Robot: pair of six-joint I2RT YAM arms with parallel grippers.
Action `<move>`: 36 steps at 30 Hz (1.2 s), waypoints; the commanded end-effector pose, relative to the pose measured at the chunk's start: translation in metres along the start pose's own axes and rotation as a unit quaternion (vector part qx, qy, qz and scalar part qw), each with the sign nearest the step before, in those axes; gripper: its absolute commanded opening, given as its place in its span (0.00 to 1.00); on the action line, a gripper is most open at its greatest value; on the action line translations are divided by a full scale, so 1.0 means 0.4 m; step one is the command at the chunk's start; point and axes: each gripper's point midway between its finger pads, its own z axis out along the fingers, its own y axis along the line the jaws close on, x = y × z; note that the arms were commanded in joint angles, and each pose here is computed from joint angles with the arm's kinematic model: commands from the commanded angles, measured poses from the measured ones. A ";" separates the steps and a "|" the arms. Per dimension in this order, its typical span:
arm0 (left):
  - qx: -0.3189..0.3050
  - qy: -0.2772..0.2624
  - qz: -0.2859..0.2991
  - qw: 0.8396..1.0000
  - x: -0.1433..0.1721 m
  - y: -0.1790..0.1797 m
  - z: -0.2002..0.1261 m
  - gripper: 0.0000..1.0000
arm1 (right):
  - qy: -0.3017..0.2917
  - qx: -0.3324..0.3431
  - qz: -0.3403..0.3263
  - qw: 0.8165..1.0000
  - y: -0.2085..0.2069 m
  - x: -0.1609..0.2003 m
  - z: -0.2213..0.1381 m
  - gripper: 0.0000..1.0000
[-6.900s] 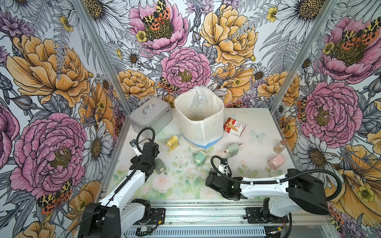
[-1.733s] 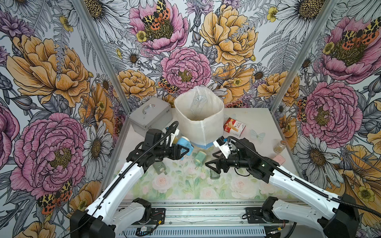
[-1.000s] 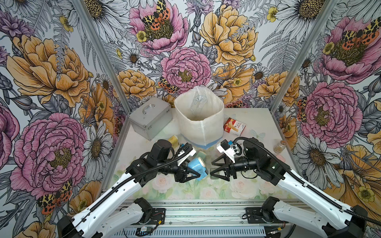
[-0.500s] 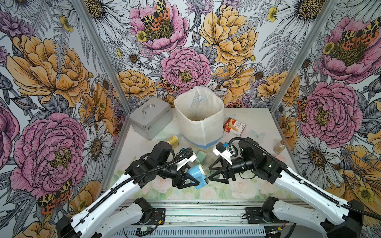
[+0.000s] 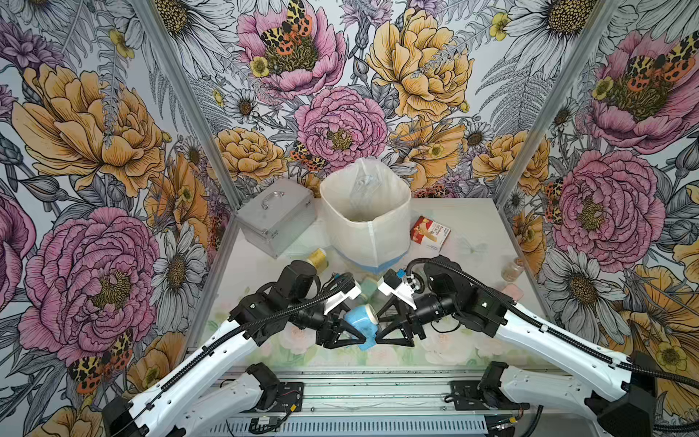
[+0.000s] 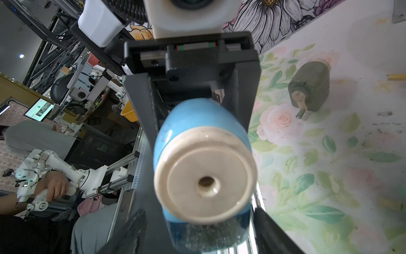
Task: Take out the pencil sharpener tray and clean the shavings
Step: Open the container of the pencil sharpener.
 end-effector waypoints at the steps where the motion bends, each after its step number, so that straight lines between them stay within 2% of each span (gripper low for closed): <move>1: 0.026 -0.014 0.032 0.999 -0.030 -0.046 -0.012 0.00 | -0.007 -0.024 -0.027 0.999 0.037 -0.034 -0.005 0.70; 5: 0.023 -0.019 0.041 0.999 -0.034 -0.052 -0.019 0.00 | -0.004 -0.037 -0.026 0.999 0.047 -0.033 -0.004 0.58; 10: 0.025 -0.019 0.037 0.999 -0.030 -0.054 -0.019 0.00 | -0.005 -0.047 -0.026 0.999 0.059 -0.031 -0.011 0.33; 13: 0.026 -0.019 0.038 0.999 -0.027 -0.056 -0.019 0.00 | -0.011 -0.039 -0.025 0.999 0.054 -0.034 -0.019 0.30; 20: 0.022 -0.021 0.041 0.999 -0.026 -0.056 -0.022 0.00 | -0.020 -0.030 -0.019 0.999 0.044 -0.045 -0.030 0.33; 22: 0.021 -0.022 0.044 0.999 -0.027 -0.056 -0.023 0.00 | -0.018 -0.030 -0.015 0.999 0.041 -0.044 -0.027 0.37; 27: 0.017 -0.024 0.048 0.998 -0.032 -0.055 -0.025 0.00 | -0.010 -0.035 -0.007 0.999 0.036 -0.038 -0.016 0.56; 31: 0.016 -0.025 0.051 0.998 -0.036 -0.056 -0.025 0.00 | -0.006 -0.037 -0.006 0.999 0.033 -0.034 -0.011 0.64; 36: 0.017 -0.027 0.054 0.998 -0.040 -0.060 -0.028 0.00 | 0.001 -0.044 -0.003 0.999 0.026 -0.031 -0.002 0.69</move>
